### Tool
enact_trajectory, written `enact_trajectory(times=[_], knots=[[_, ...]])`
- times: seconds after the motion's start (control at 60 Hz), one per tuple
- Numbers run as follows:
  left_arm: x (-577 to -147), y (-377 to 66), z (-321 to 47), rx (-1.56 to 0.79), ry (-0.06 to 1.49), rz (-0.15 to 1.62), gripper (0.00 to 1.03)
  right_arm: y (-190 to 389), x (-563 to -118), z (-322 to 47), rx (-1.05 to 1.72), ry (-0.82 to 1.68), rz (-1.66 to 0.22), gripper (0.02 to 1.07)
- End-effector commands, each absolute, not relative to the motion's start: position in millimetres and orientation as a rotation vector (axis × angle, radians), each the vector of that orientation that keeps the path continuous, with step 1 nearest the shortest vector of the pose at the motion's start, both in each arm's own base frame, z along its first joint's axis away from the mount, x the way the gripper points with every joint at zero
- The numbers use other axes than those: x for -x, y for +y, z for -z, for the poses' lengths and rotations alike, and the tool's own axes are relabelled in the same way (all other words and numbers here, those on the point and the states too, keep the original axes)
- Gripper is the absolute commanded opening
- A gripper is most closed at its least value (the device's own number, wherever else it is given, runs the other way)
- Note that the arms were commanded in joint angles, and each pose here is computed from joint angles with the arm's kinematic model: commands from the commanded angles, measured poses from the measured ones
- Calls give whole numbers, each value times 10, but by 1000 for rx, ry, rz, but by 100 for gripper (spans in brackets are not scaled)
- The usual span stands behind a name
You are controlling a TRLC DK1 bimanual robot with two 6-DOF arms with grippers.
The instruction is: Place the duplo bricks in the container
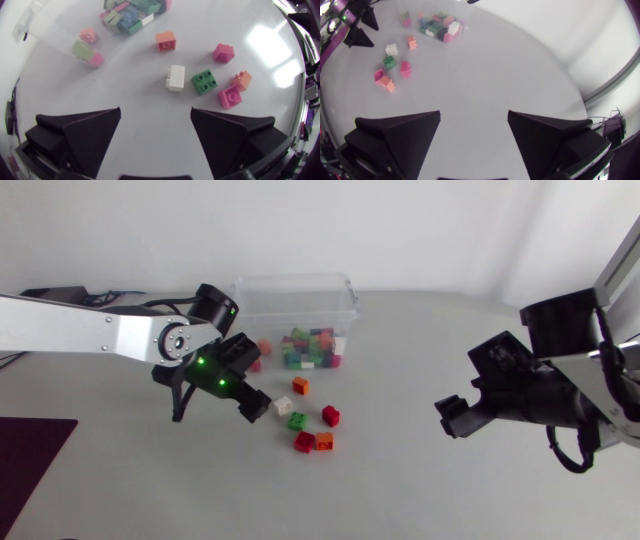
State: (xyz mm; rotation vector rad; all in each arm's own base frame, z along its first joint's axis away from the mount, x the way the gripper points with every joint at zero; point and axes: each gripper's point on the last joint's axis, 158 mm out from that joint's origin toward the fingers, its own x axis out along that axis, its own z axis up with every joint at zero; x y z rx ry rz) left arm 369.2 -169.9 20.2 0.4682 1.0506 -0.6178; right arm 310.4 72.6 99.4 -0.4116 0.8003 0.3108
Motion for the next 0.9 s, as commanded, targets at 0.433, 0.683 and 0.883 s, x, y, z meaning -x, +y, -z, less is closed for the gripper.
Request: enact_trajectory(times=[0.433, 0.683, 0.883], knots=[[-3944, -2021, 160, -521, 1100, 727, 84, 1296, -3345, -666, 473, 926, -505, 97], [-3975, -2109, 285, -511, 1120, 752, 69, 1556, -3414, -527, 503, 944, -559, 97], [-3899, -2165, 435, -480, 1175, 796, 52, 1813, -3477, -400, 521, 962, -580, 97]])
